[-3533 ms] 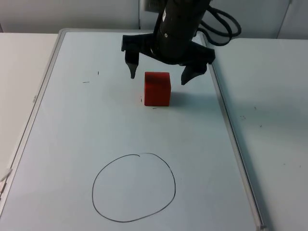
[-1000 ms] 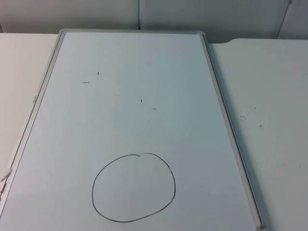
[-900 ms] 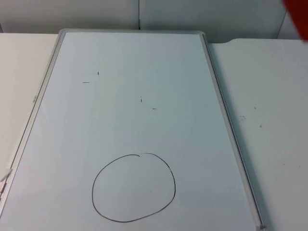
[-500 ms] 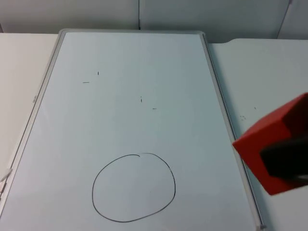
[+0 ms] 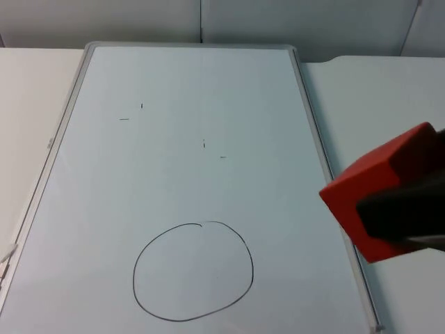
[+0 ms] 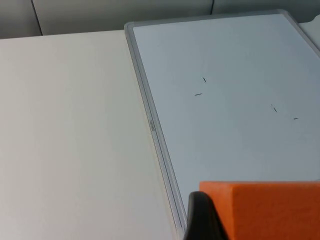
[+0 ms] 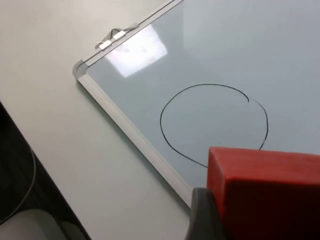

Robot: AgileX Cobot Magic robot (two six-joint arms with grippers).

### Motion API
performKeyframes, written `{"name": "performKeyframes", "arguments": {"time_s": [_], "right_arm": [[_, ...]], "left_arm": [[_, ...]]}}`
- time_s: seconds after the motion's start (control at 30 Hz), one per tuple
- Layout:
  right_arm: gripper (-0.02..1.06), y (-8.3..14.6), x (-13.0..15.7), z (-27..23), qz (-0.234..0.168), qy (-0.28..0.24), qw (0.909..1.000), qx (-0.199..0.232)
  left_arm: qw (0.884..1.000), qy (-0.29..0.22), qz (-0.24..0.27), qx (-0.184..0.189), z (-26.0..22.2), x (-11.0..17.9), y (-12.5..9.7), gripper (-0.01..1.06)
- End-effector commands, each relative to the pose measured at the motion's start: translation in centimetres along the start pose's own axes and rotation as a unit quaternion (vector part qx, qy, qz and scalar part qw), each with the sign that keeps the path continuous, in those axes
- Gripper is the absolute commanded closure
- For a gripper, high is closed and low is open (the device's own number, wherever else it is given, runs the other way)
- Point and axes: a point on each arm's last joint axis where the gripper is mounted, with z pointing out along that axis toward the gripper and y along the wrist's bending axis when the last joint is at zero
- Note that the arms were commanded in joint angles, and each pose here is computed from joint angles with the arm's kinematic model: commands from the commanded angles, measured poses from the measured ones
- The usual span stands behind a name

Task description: Pick up one cube with the left hand and another cube with the right hand. First place the cube in the right hand at the target position, then stack the cube in the left hand on top.

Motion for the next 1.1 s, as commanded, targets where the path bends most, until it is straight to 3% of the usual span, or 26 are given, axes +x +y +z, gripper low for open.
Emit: {"name": "performKeyframes", "arguments": {"time_s": [0.0,0.33,0.5,0.7,1.07], "right_arm": [[1.05,0.2,-0.7,0.6,-0.006,0.000,1.0000,0.001],[1.05,1.1,-5.5,9.1,-0.017,0.116,0.9929,0.021],[1.05,1.4,-6.4,13.3,-0.036,0.151,0.9873,0.033],[1.05,1.6,-5.8,17.0,-0.049,0.170,0.9836,0.035],[1.05,1.1,-3.2,21.9,-0.029,0.194,0.9801,0.031]], "left_arm": [[1.000,-0.010,-0.004,0.006,-0.1,-0.1,-0.1,0.94],[1.000,-0.010,-0.004,0.006,-0.1,-0.1,-0.1,0.94],[1.000,-0.010,-0.004,0.006,-0.1,-0.1,-0.1,0.94],[1.000,-0.010,-0.004,0.006,-0.1,-0.1,-0.1,0.94],[1.000,-0.010,-0.004,0.006,-0.1,-0.1,-0.1,0.94]]}}
